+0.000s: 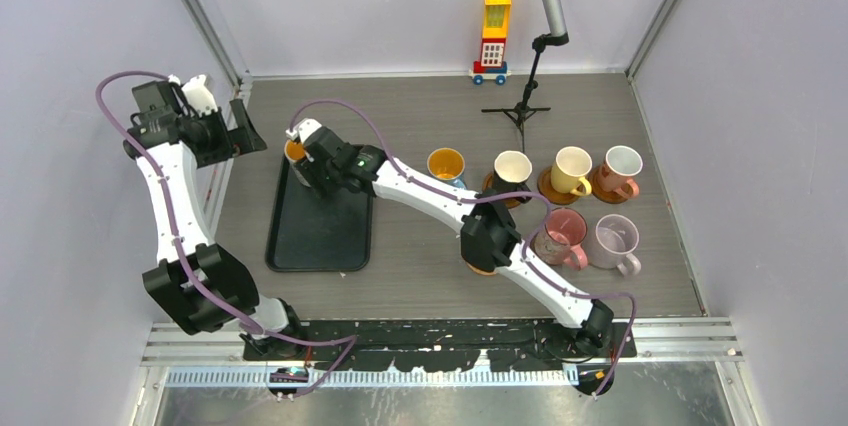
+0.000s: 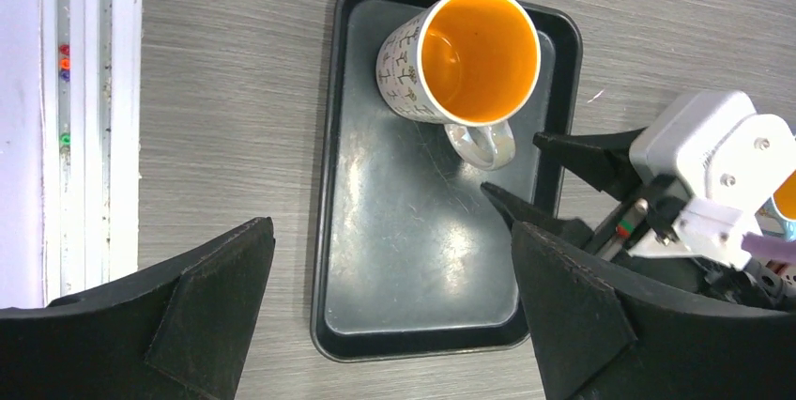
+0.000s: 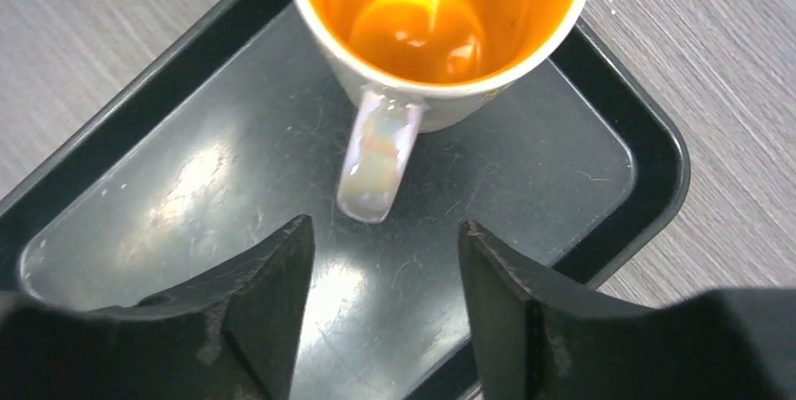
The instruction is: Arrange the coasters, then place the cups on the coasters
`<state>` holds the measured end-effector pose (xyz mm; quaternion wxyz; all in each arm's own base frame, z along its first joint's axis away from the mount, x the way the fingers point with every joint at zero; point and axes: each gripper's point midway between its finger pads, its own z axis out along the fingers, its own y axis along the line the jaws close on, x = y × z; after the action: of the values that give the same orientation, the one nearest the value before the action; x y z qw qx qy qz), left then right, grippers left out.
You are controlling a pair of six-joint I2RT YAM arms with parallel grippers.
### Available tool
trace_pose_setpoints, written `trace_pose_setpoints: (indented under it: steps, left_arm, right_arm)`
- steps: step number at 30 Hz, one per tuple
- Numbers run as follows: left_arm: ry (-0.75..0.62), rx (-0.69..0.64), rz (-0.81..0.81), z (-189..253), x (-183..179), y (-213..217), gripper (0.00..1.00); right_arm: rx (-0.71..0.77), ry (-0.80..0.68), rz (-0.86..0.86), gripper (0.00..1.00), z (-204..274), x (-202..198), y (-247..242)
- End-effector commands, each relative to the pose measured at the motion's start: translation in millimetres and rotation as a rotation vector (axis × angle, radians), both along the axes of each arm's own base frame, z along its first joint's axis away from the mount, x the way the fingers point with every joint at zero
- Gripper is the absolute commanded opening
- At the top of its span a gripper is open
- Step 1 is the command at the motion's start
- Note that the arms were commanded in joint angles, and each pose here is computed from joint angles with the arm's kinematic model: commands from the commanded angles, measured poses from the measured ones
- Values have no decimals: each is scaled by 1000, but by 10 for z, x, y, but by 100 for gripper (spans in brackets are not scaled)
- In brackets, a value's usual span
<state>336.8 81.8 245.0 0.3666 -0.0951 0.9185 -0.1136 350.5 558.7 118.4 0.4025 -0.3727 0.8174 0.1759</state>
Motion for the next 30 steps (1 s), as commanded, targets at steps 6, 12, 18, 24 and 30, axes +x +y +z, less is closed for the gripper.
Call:
trace_pose_setpoints:
  steps: [6,12,18,24,30]
  left_arm:
    - [-33,36,3,98,-139,81,100]
    - [-29,26,2,81,-115,111,100]
    - [-33,21,-3,81,-91,116,100]
    - [-32,0,-8,58,-73,91,100]
    - [-29,-20,-5,42,-76,67,100]
  right_arm:
    - [65,-137,-47,37,332,279,65]
    - [74,-116,16,20,363,193,104]
    - [64,-120,28,9,465,161,26]
    - [45,-92,34,4,643,22,-164]
    - [9,-33,52,3,681,-210,-435]
